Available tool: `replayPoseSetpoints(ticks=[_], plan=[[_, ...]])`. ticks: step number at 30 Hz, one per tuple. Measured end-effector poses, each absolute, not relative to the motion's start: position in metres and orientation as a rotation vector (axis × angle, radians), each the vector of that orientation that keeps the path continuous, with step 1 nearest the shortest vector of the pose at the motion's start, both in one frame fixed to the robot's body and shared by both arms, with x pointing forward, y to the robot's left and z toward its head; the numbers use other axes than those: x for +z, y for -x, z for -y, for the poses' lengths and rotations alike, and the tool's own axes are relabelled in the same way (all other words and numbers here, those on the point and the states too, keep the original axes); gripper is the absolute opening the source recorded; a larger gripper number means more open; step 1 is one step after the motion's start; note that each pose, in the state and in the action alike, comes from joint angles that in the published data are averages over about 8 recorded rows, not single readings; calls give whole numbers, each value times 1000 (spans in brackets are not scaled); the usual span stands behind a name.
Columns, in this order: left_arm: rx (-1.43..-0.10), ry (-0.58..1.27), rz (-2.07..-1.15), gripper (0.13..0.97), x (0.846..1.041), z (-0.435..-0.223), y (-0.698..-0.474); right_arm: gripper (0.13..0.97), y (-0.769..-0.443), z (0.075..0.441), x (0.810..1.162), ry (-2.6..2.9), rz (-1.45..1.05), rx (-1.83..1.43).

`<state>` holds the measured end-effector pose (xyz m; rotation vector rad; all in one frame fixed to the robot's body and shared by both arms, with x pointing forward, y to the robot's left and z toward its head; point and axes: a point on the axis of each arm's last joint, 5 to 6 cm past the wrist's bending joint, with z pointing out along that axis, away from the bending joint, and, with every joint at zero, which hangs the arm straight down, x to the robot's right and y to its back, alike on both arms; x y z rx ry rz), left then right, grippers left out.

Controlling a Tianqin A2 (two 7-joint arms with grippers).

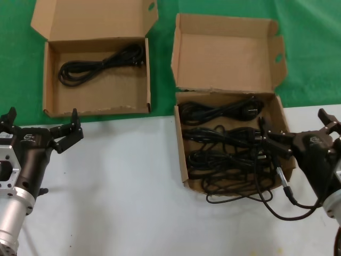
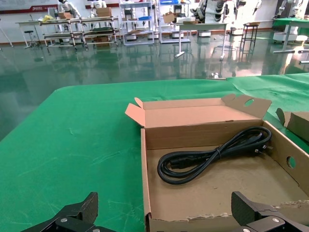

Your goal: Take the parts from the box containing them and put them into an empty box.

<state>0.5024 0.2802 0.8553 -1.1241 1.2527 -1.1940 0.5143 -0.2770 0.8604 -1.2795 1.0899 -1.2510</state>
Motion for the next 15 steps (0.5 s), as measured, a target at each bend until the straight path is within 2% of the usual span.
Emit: replayPoseSetpoints(ticks=[15], plan=[[-1194,1124,-1253,966,855,-280,-502,966,-514,277,860,1279,-1090,-1251]])
